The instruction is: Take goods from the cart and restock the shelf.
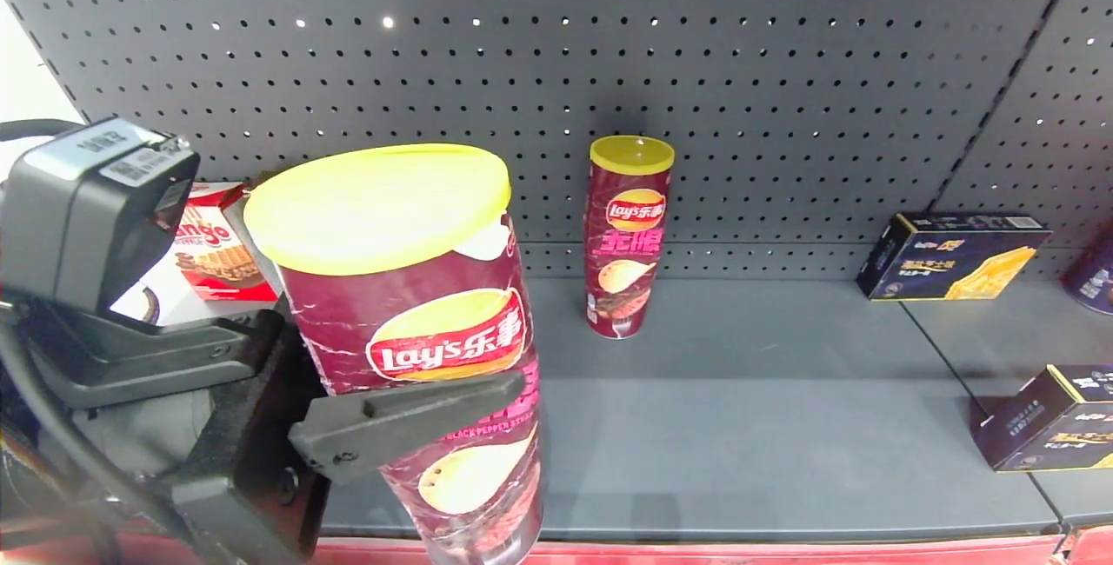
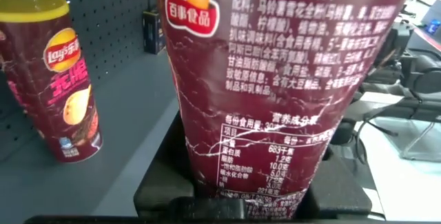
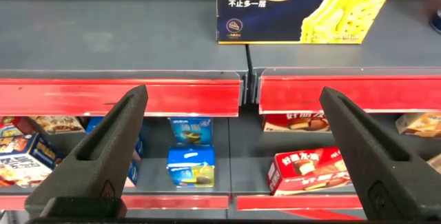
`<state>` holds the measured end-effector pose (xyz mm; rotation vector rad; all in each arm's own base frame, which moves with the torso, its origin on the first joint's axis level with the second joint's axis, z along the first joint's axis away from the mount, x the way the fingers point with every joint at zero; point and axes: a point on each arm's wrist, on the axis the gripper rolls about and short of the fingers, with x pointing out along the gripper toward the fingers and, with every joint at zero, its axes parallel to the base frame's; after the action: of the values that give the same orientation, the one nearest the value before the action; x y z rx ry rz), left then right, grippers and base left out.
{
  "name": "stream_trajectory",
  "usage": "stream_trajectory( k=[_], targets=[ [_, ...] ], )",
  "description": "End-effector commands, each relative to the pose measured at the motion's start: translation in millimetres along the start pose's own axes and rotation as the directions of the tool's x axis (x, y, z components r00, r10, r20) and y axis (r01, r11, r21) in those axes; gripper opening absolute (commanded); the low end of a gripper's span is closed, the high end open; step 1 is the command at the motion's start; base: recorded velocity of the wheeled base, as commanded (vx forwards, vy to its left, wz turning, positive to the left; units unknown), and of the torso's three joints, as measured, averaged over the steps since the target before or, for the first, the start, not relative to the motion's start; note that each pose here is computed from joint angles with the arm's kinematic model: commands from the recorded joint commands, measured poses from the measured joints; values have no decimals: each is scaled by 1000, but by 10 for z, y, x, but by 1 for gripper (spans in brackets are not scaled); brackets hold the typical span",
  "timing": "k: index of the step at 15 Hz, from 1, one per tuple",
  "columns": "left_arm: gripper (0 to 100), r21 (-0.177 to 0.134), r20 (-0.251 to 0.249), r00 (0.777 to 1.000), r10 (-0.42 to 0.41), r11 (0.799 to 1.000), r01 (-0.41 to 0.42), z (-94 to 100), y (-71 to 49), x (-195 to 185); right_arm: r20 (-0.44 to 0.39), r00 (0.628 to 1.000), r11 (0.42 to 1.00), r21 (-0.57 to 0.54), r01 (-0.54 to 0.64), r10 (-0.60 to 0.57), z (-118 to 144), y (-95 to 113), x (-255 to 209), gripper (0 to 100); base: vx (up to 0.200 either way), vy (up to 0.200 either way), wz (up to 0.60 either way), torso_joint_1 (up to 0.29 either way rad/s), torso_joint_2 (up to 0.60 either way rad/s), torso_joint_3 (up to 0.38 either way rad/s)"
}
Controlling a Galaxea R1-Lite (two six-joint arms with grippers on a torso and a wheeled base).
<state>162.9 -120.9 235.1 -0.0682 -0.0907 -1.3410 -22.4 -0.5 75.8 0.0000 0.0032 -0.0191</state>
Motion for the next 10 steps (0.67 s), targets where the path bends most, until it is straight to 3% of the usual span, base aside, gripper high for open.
stream_trajectory(
  k=[1,6,7,9,10],
  targets=[
    [0,17,19,1000,-1,1000,1,21,0,0,2,1000,1000,0,1,-1,1,0,0,100,0,0,0,0,0,0],
    [0,23,33,999,-9,1000,8,-27,4,13,2,1000,1000,-11,-22,22,33,1,0,100,0,0,0,0,0,0],
    [0,24,34,999,-9,1000,8,-19,27,37,29,995,996,-12,-92,93,505,11,21,100,0,0,0,0,0,0],
    [0,21,32,999,-7,1000,7,-28,97,103,0,985,985,7,-172,172,1380,49,453,100,0,0,0,0,0,0],
    [0,26,37,999,-8,1000,7,3,134,139,-15,972,972,-5,-236,236,1450,72,517,100,0,0,0,0,0,0]
  ],
)
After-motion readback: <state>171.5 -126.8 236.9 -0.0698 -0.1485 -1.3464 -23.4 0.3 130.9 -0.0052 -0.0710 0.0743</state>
